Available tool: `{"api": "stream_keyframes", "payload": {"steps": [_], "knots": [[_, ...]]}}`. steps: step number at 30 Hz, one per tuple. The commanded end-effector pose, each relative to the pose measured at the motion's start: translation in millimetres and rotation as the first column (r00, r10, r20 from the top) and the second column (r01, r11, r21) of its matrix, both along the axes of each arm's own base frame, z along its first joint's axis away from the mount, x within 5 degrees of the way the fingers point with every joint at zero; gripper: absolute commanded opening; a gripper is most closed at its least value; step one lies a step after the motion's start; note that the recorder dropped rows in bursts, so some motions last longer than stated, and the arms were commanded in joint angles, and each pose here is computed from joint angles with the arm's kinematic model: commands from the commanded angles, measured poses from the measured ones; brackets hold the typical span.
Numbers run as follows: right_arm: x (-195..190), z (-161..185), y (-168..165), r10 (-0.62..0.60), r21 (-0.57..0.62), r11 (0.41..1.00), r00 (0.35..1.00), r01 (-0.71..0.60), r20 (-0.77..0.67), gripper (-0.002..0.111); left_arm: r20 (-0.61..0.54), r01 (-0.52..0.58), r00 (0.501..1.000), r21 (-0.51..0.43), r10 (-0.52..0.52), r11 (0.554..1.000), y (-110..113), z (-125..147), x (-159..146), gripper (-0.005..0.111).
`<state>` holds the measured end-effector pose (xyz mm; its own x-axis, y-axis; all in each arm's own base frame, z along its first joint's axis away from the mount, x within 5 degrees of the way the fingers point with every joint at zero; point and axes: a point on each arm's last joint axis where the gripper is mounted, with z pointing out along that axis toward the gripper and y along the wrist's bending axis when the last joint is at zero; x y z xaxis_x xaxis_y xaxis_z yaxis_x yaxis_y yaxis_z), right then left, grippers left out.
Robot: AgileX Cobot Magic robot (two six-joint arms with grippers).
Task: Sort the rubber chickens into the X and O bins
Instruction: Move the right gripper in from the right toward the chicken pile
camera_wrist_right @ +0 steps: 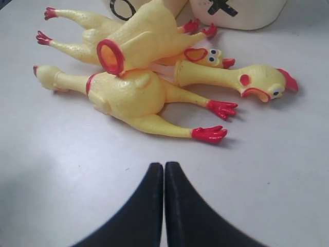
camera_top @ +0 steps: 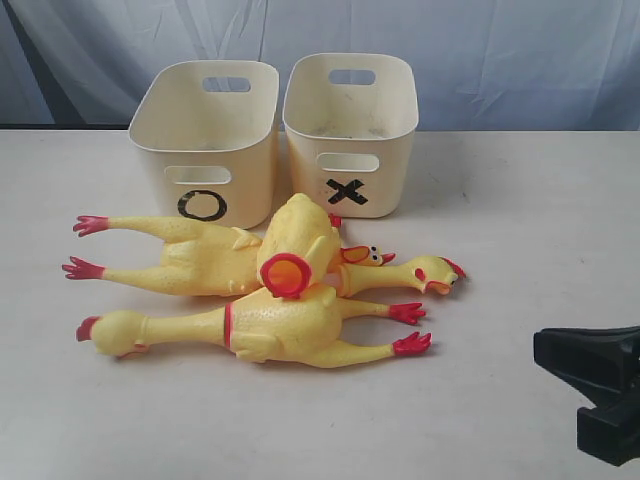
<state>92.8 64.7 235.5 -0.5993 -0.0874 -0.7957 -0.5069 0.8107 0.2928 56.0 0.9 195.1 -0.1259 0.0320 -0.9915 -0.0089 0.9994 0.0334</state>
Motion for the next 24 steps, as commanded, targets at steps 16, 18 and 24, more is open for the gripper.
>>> {"api": "stream_keyframes", "payload": {"steps": [16,18,24], "knots": [[4,-7,12,0.095,-0.036,0.995,0.994,-0.097,-0.049,0.001,0.011,-0.001,1.000,0.004,0.001,1.000,0,0,0,0.000],[3,-7,12,0.102,-0.038,0.994,0.994,-0.104,-0.047,0.001,0.011,-0.001,1.000,0.004,0.001,1.000,0,0,0,0.000],[3,-7,13,0.109,-0.042,0.993,0.993,-0.110,-0.044,0.001,0.011,-0.001,1.000,0.004,0.001,1.000,0,0,0,0.000]]}}
